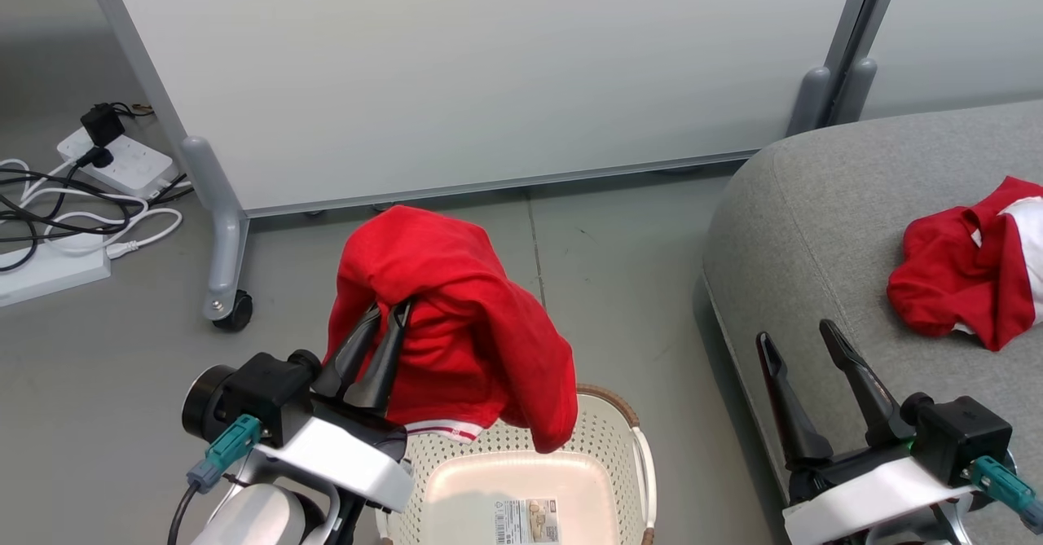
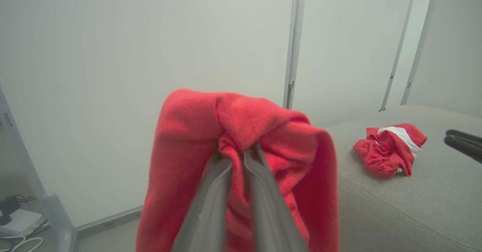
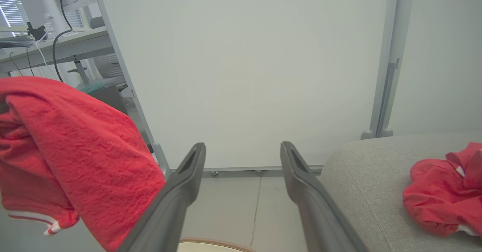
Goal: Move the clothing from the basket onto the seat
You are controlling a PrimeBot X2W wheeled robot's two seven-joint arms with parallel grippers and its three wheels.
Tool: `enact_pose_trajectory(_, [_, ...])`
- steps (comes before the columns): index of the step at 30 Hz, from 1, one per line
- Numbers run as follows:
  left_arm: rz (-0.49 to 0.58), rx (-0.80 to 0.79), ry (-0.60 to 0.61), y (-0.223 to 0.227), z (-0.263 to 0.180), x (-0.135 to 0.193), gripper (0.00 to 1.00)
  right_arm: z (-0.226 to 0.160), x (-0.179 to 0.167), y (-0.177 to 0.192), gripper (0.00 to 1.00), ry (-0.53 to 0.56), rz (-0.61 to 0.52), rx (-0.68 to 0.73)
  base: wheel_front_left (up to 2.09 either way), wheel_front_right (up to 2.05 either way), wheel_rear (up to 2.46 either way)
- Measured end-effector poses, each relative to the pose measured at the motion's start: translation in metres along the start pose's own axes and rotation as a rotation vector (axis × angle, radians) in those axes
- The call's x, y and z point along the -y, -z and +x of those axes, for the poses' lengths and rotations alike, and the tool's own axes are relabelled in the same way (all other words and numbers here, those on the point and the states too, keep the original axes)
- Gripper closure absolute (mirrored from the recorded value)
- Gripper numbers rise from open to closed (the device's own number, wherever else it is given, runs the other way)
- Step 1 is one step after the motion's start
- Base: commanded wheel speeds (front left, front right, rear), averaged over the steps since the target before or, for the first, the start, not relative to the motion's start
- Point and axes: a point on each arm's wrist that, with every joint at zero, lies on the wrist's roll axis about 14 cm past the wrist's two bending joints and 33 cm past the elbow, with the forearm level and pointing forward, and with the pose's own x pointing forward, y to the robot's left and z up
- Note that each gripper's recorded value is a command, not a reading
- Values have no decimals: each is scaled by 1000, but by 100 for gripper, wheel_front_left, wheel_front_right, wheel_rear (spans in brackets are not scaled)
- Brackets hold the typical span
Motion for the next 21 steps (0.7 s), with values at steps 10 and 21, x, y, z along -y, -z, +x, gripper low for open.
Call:
enact_pose_trajectory(10, [-3,2,-12,-1,-2,-2,100,-2,1,-2,0,5,-1,1,0,0,0])
enact_pose_trajectory(21, [1,-8,-12,2,-3,-4,100,0,4,-1,0,11,-1,-1,0,0,0])
